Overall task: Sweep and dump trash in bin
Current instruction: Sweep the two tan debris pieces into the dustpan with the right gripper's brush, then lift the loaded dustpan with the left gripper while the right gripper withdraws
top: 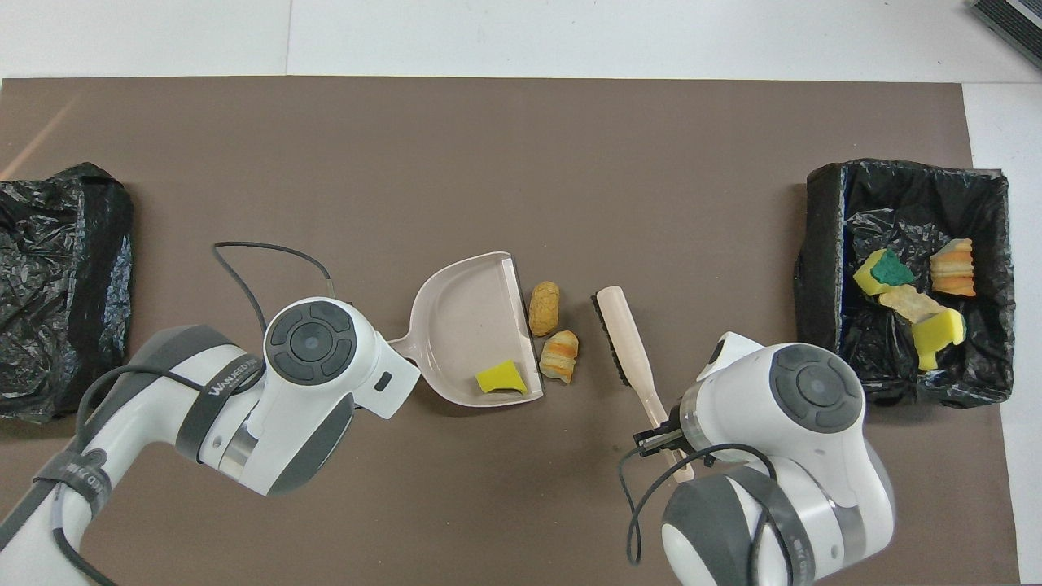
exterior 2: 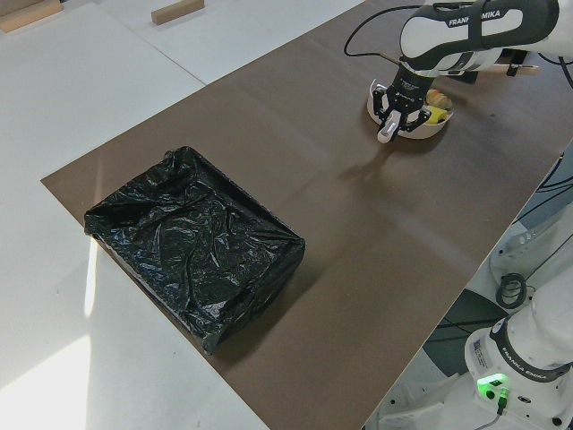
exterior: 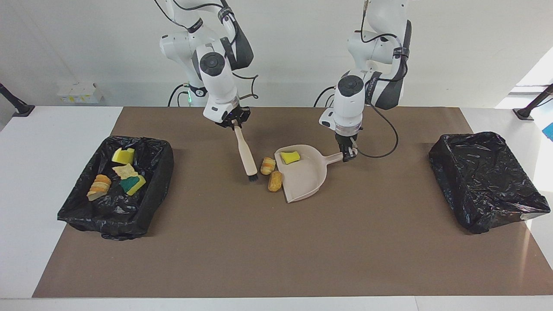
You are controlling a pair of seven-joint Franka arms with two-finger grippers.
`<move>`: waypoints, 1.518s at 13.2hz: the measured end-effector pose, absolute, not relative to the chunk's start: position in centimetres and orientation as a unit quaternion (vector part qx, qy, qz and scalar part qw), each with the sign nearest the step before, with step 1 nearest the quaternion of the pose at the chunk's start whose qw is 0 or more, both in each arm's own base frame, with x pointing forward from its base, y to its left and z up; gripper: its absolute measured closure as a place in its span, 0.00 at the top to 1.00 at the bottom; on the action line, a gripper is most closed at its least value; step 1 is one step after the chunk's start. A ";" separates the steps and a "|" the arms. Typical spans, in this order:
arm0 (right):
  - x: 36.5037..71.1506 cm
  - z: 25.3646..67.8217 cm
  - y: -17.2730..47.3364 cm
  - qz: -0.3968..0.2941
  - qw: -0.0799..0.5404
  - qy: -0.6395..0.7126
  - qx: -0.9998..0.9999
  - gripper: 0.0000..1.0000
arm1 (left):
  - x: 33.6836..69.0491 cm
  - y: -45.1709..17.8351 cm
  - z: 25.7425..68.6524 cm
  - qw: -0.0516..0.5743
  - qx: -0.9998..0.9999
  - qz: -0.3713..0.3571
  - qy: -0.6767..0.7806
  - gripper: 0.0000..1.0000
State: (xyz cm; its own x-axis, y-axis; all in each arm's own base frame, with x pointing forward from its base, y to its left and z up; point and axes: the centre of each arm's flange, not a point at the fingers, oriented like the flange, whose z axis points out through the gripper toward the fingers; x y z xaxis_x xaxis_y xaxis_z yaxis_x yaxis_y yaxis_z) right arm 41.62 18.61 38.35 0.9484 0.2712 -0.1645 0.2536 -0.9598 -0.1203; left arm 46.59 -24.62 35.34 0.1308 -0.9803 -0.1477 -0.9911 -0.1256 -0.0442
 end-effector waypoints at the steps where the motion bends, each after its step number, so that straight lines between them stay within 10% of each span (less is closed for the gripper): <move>1: 41.5 38.0 18.8 0.089 0.048 -0.134 -0.986 0.26 | 46.6 -24.6 35.3 0.066 -0.749 0.041 0.658 0.32; 8: 40.5 33.5 27.7 0.084 0.069 -0.152 -0.982 0.26 | 46.6 -24.6 35.3 0.065 -0.749 0.042 0.658 0.32; 20: 38.9 37.9 33.1 0.081 0.104 -0.138 -0.982 0.26 | 46.6 -24.6 35.3 0.066 -0.750 0.041 0.657 0.32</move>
